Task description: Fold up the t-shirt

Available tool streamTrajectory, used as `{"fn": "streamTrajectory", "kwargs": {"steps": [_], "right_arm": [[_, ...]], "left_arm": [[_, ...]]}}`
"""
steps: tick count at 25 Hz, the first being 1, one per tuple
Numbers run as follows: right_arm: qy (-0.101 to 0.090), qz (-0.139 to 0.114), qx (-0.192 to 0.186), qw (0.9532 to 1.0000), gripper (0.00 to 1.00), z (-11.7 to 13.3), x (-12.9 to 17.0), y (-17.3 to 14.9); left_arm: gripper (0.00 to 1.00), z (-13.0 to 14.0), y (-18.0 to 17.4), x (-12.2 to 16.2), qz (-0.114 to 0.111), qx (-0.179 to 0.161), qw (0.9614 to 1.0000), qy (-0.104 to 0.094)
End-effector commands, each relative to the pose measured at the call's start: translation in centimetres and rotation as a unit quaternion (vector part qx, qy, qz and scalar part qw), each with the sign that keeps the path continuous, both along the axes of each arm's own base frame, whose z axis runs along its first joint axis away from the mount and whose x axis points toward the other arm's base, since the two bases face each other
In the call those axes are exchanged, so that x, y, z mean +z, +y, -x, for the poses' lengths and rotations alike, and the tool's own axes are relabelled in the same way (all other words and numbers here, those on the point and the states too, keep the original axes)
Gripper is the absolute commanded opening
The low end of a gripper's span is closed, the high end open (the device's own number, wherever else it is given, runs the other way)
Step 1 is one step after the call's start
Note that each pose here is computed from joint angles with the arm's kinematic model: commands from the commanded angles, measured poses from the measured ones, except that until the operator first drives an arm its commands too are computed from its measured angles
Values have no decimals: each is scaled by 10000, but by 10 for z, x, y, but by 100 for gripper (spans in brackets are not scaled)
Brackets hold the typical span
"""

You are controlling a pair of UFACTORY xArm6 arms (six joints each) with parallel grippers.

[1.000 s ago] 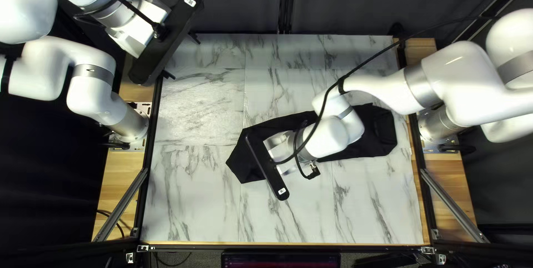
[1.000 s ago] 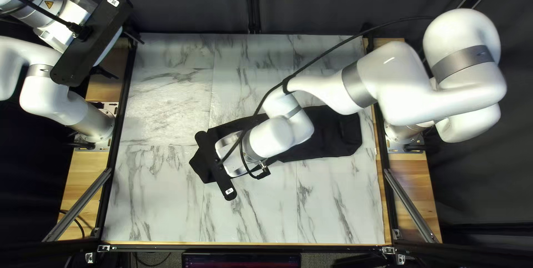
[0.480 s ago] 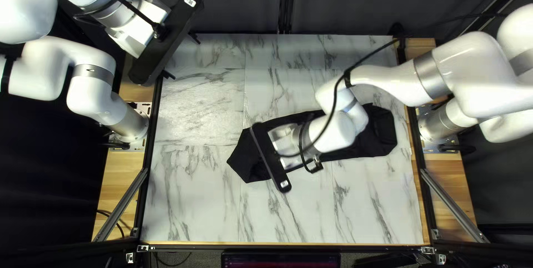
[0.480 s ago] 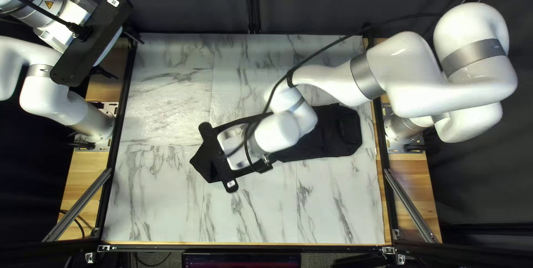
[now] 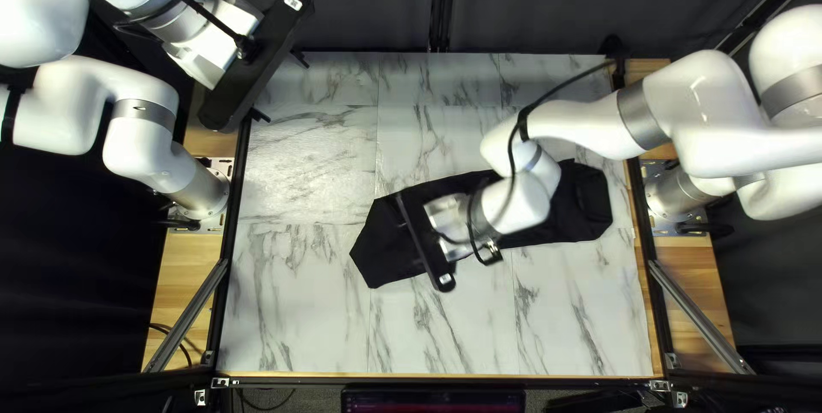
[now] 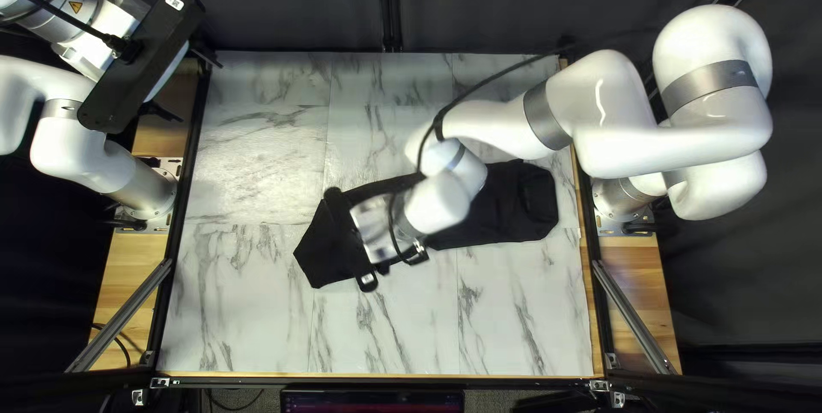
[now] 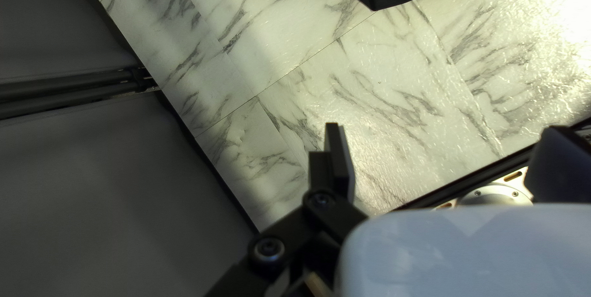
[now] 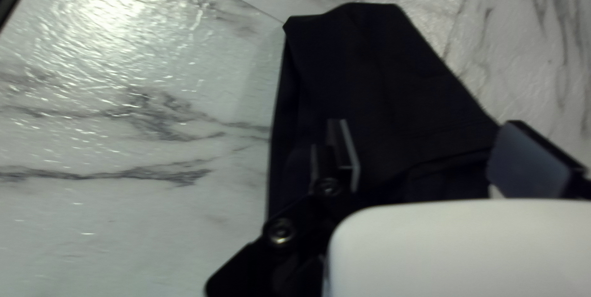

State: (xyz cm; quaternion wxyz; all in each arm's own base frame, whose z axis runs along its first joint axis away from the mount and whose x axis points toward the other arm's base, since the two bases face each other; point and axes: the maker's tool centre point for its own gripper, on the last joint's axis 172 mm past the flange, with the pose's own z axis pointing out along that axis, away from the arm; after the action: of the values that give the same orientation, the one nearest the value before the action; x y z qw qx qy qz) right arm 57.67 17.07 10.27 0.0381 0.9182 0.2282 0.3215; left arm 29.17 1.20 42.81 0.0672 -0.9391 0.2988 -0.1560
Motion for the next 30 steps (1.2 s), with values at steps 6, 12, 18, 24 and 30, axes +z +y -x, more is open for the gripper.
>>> {"fn": "streamTrajectory", "kwargs": {"steps": [6, 12, 18, 24, 30], "right_arm": [[13, -51, 98, 9999, 100, 26, -15, 61], [76, -149, 62, 9998, 100, 43, -24, 64], [132, -171, -79, 9997, 100, 59, -24, 33], [246, 38, -182, 9995, 100, 66, -14, -24], [314, 65, -155, 9994, 100, 53, -5, -85]], "left_arm": [[100, 0, 0, 0, 0, 0, 10000, 0], [100, 0, 0, 0, 0, 0, 10000, 0], [100, 0, 0, 0, 0, 0, 10000, 0], [100, 0, 0, 0, 0, 0, 10000, 0], [100, 0, 0, 0, 0, 0, 10000, 0]]}}
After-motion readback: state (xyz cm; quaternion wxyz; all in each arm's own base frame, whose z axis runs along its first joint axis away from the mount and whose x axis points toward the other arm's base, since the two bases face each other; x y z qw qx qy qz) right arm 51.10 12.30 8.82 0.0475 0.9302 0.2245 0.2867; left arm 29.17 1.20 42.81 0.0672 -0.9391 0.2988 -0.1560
